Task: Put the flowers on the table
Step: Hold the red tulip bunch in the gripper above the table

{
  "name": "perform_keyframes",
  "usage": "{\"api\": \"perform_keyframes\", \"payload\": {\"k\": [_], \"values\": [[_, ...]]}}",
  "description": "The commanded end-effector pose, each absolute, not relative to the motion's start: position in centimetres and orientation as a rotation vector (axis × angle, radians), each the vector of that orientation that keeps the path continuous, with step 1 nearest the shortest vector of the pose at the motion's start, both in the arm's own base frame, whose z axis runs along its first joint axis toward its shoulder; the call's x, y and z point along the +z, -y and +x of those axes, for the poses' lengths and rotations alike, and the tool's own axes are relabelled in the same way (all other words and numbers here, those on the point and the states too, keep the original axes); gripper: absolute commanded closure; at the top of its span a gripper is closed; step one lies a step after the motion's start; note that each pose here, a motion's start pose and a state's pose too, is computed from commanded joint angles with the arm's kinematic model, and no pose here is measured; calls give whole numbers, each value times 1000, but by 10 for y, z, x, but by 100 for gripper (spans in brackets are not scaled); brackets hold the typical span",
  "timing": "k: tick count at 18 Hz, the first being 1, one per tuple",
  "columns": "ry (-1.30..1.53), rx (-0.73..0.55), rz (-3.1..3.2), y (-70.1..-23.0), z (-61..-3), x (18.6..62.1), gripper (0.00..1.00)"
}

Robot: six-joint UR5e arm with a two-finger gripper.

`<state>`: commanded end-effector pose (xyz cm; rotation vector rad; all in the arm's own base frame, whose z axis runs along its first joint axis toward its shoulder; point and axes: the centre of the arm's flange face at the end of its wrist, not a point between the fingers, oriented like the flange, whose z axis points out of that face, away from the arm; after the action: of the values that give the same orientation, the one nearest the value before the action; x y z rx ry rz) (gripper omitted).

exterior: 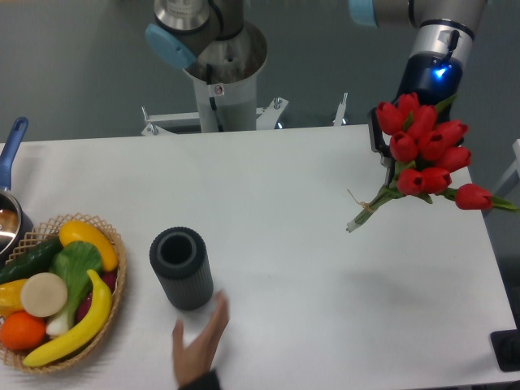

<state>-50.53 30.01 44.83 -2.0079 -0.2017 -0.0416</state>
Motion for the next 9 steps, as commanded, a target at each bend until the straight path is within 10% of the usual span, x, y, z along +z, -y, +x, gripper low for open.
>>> {"api": "perform_keyframes", "payload": {"k": [9], "values": [[238,77,-2169,-293,-499,445,76]]}}
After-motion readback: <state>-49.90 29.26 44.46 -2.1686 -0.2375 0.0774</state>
